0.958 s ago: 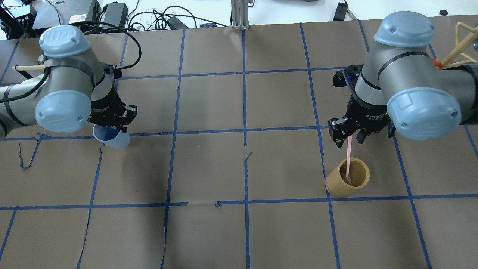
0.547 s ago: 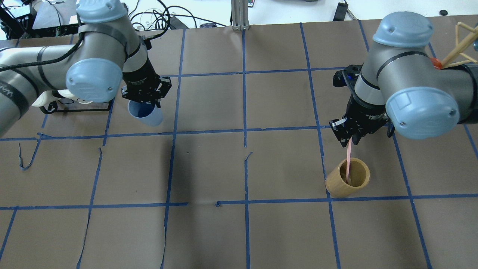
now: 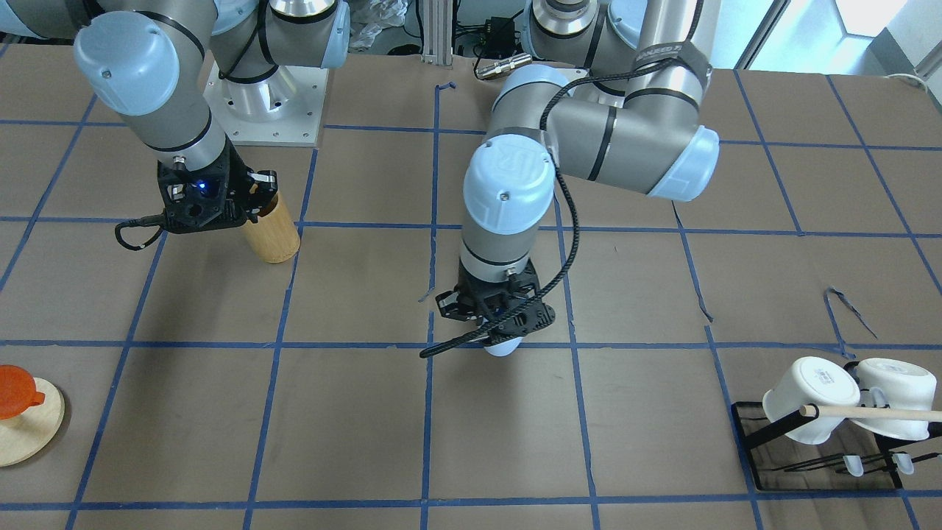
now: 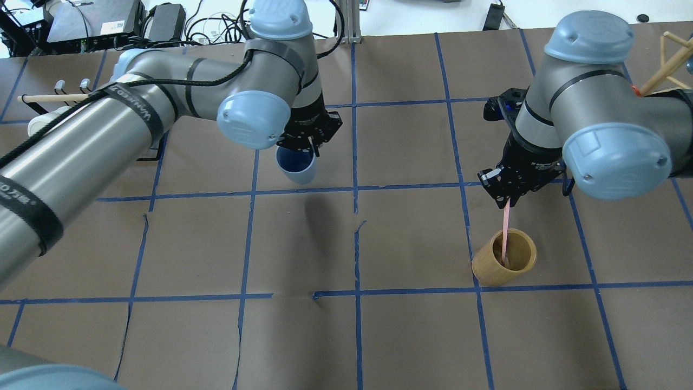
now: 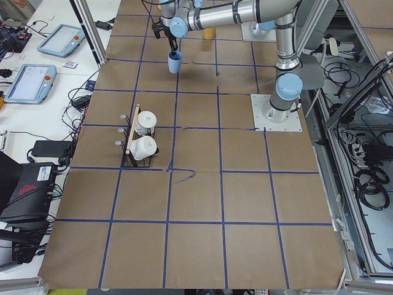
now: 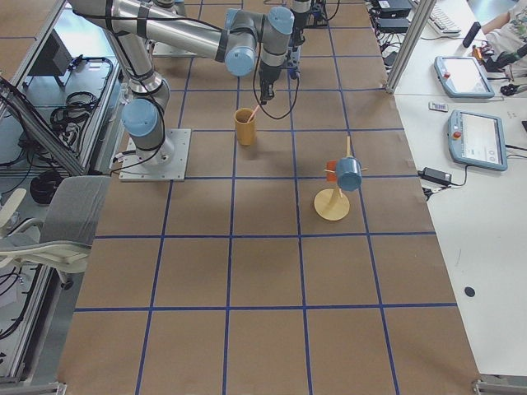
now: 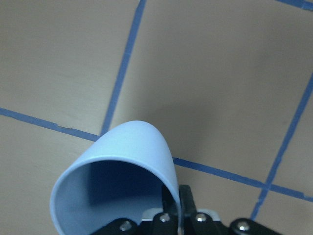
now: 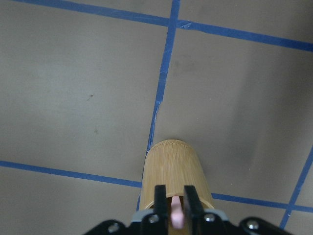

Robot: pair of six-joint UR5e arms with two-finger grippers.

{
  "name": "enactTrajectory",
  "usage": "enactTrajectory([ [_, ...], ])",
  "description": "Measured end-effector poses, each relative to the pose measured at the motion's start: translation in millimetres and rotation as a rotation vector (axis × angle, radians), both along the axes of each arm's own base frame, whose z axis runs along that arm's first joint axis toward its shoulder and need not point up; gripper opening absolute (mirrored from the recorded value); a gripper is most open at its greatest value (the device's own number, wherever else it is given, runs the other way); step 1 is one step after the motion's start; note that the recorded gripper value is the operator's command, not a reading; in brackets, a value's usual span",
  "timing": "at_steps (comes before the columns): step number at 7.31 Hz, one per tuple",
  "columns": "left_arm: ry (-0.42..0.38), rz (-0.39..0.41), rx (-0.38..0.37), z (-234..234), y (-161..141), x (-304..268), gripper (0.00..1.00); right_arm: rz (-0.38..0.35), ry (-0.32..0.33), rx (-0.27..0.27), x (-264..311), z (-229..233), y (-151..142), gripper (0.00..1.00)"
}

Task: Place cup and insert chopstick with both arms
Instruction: 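Carry the blue cup with the left gripper toward the table center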

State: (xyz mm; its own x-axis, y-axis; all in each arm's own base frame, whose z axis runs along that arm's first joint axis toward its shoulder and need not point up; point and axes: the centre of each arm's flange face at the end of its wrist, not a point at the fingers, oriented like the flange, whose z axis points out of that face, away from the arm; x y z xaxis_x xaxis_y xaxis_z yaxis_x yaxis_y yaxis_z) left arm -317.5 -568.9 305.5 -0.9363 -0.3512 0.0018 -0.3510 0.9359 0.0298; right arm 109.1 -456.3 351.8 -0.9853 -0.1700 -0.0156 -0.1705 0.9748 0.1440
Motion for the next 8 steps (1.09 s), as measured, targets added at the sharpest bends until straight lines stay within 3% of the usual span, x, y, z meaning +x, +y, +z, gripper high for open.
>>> enactTrajectory([
  [2,0.06,0.043,0.022,-13.1,-2.8,-39.2,0.0,-0.002,0.001,-0.008,-0.3,4.9,-1.4,0.0],
  [4,0.078,0.053,0.035,-21.9,-10.6,-53.7,0.0,-0.002,0.0,-0.01,-0.3,10.8,-0.7,0.0],
  [6,0.089,0.052,0.065,-33.1,-11.2,-59.6,0.01,-0.004,-0.001,-0.007,-0.2,47.0,-1.8,0.0],
  [7,0.095,0.047,0.072,-37.7,-11.3,-61.8,0.87,-0.005,-0.013,-0.009,0.8,79.6,-6.5,0.0],
  [8,0.097,0.039,0.071,-40.4,-11.5,-64.3,1.0,-0.008,-0.03,-0.02,2.4,111.9,-11.4,0.0],
])
